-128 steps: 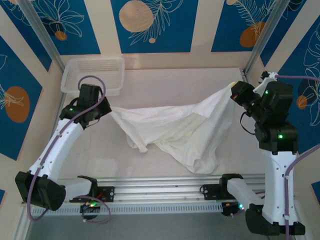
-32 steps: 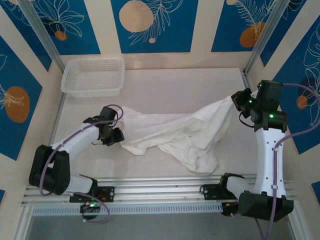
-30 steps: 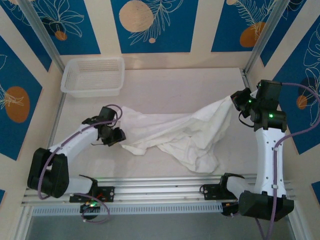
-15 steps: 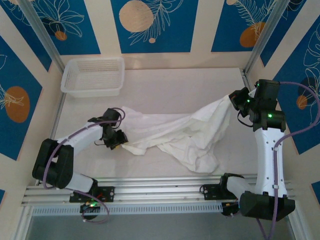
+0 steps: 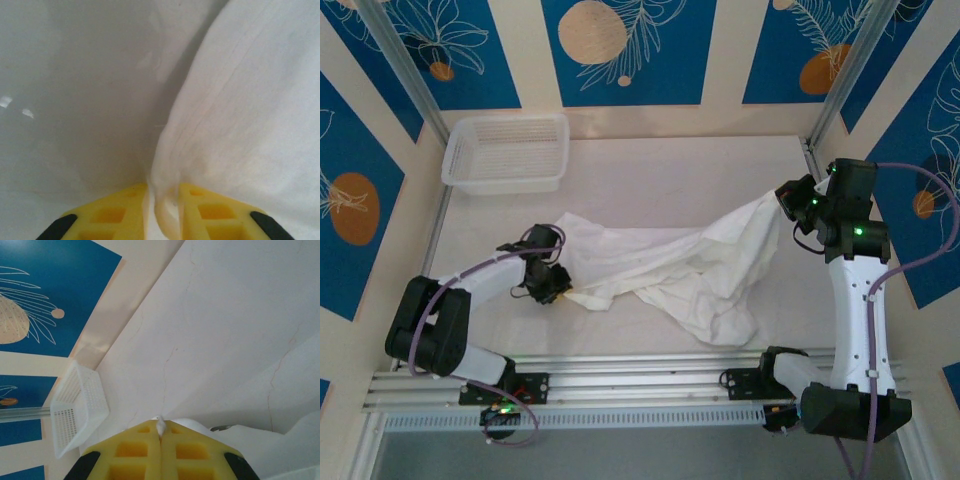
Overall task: Fold the inside-out t-shirt
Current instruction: Flatten out the T-shirt at the center of the table.
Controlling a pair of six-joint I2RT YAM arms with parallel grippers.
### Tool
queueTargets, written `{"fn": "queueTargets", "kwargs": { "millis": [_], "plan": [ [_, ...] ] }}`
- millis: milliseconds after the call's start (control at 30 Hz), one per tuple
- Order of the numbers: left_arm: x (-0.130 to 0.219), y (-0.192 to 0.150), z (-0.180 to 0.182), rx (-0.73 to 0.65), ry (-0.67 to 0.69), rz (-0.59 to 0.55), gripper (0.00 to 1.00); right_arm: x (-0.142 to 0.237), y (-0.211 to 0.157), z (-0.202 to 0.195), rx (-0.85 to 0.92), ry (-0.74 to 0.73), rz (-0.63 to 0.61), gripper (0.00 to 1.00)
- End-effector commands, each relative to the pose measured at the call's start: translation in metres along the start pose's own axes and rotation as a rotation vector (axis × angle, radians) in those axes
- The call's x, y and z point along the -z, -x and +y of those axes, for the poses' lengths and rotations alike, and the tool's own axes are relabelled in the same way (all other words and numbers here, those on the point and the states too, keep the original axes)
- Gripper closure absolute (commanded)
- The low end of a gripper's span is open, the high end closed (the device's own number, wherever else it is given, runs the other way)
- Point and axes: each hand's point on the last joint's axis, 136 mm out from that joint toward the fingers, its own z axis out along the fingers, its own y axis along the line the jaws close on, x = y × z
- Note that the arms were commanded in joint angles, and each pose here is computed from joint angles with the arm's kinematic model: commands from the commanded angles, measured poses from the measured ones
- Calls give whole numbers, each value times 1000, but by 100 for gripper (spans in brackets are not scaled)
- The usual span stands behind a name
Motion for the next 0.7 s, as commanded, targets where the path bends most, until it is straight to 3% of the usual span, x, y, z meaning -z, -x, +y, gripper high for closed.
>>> {"fn": "queueTargets", "kwargs": {
  "millis": [0,100,167,233,333,400,500,600,667],
  "plan": [
    [5,13,6,25,13,-73,85,8,2,10,21,27,-18,100],
    [8,22,9,17,27,-126,100,8,3,11,26,32,-19,100],
    [17,30,8,34,14,-155,100,9,5,14,30,40,-25,100],
    [49,47,-7,49,-72,-243,100,17,10,26,36,68,-39,100],
    [168,94,-56,-3,-277,-523,100,53,35,73,62,171,-118,100],
    [278,120,-88,-71,-365,-727,100,98,60,124,101,294,-221,100],
    [413,139,-120,-139,-477,-934,100,176,98,182,160,431,-435,100],
    [503,146,-135,-160,-613,-1085,100,246,122,201,186,466,-679,100],
    [541,149,-140,-154,-713,-1163,100,278,127,208,226,506,-798,100]
  ]
}}
